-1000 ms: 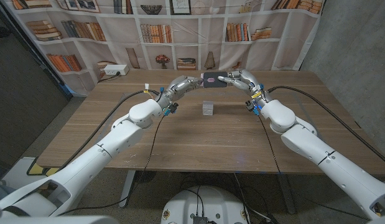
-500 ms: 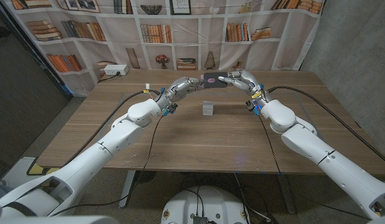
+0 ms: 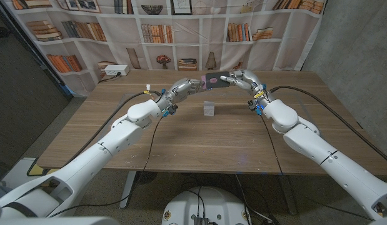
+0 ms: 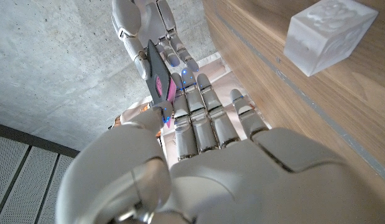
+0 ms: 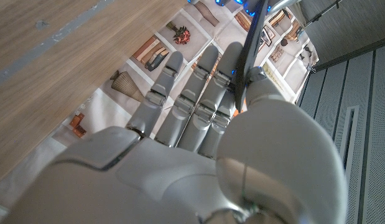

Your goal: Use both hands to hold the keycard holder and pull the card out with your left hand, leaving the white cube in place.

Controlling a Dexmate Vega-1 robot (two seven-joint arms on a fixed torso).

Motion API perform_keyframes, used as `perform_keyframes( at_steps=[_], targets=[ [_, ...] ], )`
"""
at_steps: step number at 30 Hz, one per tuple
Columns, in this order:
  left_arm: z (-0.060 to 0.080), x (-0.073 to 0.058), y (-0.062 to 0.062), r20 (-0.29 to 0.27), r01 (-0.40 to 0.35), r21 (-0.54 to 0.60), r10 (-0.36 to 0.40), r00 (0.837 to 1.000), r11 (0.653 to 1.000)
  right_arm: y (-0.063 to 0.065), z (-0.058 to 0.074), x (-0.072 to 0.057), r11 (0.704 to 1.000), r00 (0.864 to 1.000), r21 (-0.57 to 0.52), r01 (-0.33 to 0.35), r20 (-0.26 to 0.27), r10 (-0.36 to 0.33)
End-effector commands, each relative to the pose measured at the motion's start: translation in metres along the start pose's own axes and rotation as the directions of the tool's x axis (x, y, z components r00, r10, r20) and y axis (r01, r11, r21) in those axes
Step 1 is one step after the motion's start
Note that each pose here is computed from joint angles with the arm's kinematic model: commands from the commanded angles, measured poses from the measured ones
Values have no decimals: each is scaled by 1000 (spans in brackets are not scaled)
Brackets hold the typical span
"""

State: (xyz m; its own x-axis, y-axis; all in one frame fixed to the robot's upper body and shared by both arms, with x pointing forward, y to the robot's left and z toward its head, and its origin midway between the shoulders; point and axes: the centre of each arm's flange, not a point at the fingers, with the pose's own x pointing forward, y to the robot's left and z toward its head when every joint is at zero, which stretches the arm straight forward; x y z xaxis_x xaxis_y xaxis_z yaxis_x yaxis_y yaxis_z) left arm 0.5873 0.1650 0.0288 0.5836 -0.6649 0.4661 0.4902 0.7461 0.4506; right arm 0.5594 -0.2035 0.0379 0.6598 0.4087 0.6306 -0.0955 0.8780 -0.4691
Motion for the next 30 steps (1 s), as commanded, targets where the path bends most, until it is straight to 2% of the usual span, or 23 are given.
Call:
perform_keyframes(
  at_steps=[1, 14, 21, 30],
  targets=[
    [-2, 0, 0, -9, 17, -6, -17, 1000, 1000, -4, 0, 0, 1000, 1000, -2, 12, -1, -12],
    [0, 5, 0, -29, 53, 31, -52, 998, 998, -5, -2, 1, 1000, 1000, 8, 9, -4, -9],
    [1, 9, 0, -21, 67, 20, -67, 998, 998, -6, -5, 0, 1000, 1000, 16, 14, -5, -14],
    [0, 9, 1, -32, 50, 28, -49, 998, 998, -7, -6, -2, 1000, 1000, 18, 19, -6, -19]
  ],
)
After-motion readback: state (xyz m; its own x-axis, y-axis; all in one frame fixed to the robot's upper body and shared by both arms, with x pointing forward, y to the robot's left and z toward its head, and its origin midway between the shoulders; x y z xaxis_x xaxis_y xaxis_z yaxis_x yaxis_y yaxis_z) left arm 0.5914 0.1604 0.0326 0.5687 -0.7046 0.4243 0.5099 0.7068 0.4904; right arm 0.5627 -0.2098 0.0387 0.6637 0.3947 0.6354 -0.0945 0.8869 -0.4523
